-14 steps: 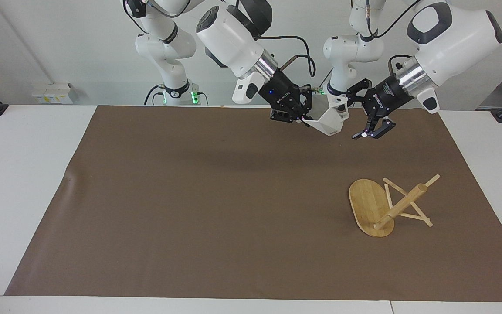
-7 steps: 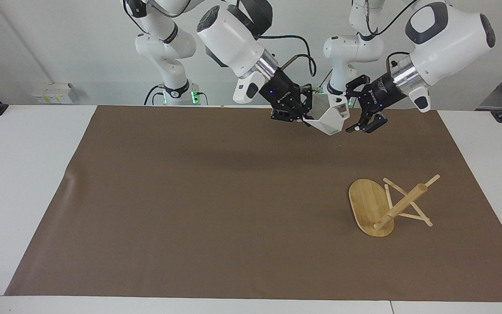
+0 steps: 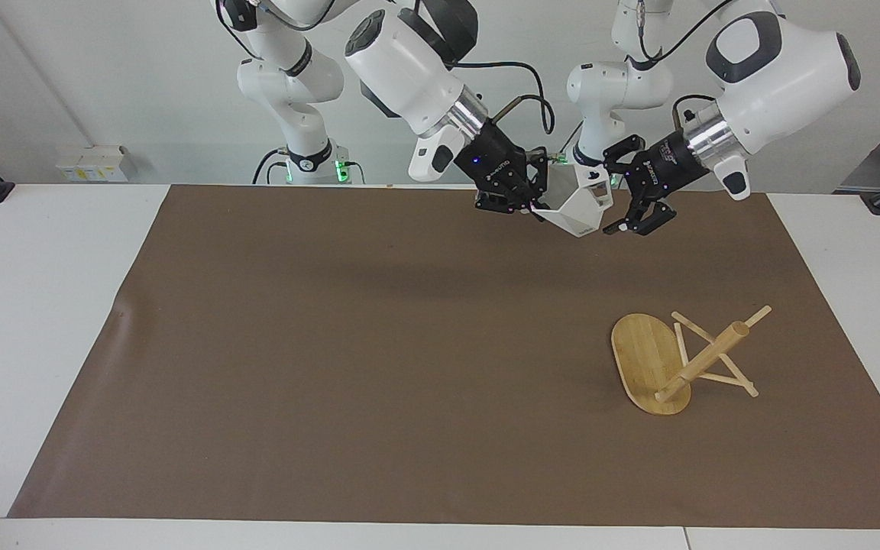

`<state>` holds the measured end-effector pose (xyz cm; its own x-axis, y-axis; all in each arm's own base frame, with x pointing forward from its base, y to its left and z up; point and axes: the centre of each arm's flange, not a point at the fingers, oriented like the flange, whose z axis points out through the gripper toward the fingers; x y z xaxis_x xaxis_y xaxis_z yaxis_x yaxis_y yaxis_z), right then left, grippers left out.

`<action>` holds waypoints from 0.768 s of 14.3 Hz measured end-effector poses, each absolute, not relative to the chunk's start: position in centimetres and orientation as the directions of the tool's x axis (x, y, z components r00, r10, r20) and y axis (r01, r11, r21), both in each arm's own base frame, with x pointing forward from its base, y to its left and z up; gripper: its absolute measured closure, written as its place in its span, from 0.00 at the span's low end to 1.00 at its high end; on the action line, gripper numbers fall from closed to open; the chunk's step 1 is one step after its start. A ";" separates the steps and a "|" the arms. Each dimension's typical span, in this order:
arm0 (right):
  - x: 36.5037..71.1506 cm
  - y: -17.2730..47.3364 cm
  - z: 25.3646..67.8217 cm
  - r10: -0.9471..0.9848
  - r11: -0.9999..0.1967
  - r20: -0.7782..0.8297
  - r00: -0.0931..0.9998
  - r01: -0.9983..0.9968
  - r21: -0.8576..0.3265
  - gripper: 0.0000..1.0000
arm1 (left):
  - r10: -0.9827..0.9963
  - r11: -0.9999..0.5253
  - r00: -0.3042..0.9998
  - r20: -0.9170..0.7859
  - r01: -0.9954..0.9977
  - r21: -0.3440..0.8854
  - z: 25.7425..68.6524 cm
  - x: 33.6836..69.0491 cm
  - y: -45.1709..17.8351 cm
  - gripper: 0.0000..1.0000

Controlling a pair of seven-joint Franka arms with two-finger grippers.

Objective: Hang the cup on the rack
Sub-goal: 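Carry the cup toward the left gripper while the left gripper opens, then close the left gripper on the cup body near the right gripper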

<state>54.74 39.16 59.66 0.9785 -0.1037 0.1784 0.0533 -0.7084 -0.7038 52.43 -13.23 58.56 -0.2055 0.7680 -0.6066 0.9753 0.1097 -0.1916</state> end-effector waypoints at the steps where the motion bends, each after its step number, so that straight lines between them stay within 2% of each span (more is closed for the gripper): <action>1: 54.7 39.2 59.7 -0.104 -0.708 0.178 0.978 0.053 -0.704 0.94 | 0.758 0.113 -0.207 -0.618 0.976 -0.188 58.7 52.5 -13.2 0.00; 11: 54.7 39.2 59.7 -0.104 -0.708 0.178 0.978 0.053 -0.704 0.94 | 0.710 0.170 -0.213 -0.671 0.977 -0.131 57.5 52.5 -13.5 0.00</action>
